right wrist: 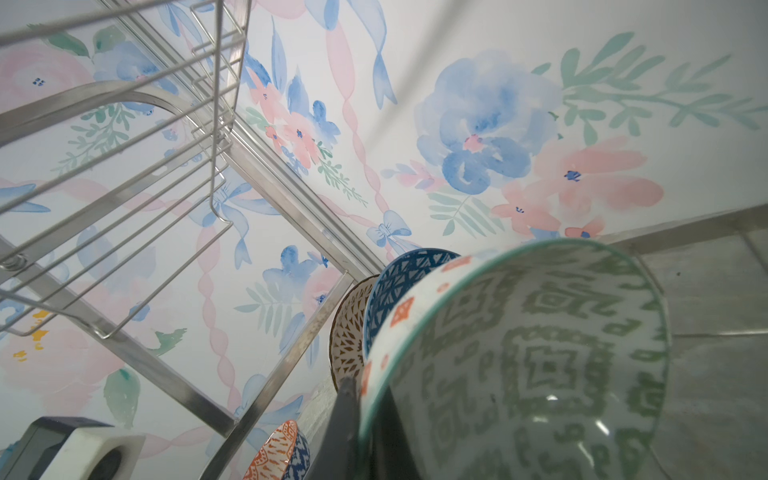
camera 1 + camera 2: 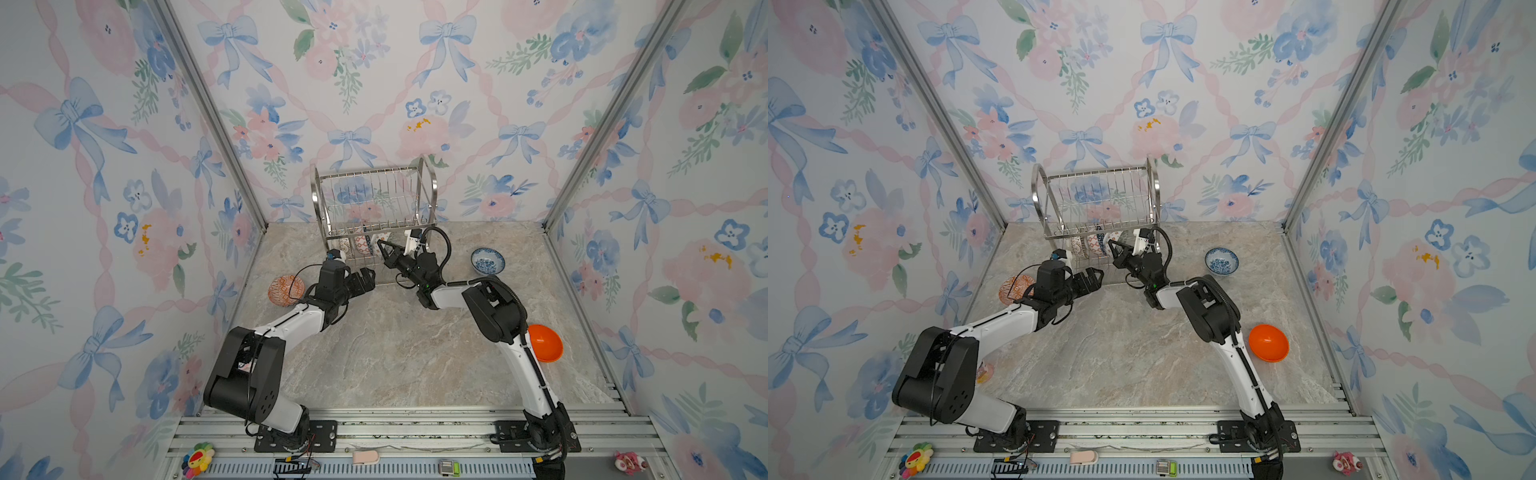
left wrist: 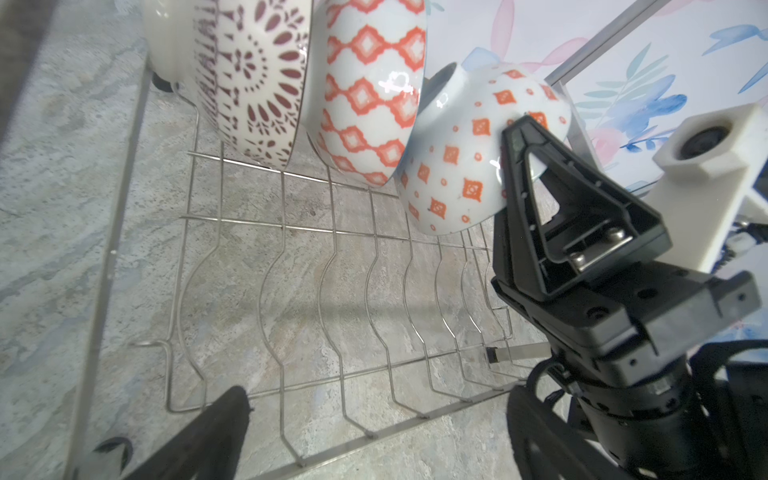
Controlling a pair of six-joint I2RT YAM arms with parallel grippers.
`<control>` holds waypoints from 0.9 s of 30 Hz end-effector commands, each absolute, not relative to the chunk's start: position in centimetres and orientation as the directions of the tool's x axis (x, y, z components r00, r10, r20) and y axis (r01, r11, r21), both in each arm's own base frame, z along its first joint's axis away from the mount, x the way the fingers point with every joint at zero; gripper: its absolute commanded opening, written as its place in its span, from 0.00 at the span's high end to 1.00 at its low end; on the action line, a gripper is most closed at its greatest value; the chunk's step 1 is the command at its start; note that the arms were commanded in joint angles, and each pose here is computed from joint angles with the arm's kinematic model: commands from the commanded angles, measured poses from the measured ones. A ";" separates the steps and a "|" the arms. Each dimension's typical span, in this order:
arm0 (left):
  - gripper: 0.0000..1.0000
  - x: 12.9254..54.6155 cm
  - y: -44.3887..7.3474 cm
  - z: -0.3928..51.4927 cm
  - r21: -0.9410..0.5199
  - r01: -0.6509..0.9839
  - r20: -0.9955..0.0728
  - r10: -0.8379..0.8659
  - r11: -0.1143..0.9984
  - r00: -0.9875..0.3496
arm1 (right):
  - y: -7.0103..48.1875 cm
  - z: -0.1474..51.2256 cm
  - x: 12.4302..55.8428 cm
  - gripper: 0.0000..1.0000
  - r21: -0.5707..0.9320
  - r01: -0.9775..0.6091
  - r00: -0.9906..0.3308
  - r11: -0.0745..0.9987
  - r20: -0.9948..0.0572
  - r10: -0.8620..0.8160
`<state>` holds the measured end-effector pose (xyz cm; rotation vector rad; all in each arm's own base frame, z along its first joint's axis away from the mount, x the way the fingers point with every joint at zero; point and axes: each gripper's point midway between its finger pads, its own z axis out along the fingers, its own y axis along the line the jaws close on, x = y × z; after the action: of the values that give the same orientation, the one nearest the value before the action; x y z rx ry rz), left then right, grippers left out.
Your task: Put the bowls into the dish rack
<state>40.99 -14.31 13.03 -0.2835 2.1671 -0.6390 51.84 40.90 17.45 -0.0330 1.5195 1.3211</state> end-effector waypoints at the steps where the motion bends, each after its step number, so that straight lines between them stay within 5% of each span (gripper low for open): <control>1: 0.02 39.8 -13.3 10.2 -0.496 -0.043 -0.616 -0.386 0.868 -0.687 | 41.1 14.3 52.7 0.98 0.701 -0.580 -0.484 0.416 -0.707 0.517; 27: 0.02 40.0 -13.0 10.1 -0.487 -0.046 -0.617 -0.380 0.872 -0.689 | 41.5 8.9 54.9 0.93 0.696 -0.540 -0.582 0.474 -0.715 0.387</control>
<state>41.04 -14.14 13.05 -0.2696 2.1694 -0.6353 54.27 42.05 16.65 -0.1615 1.5702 1.2880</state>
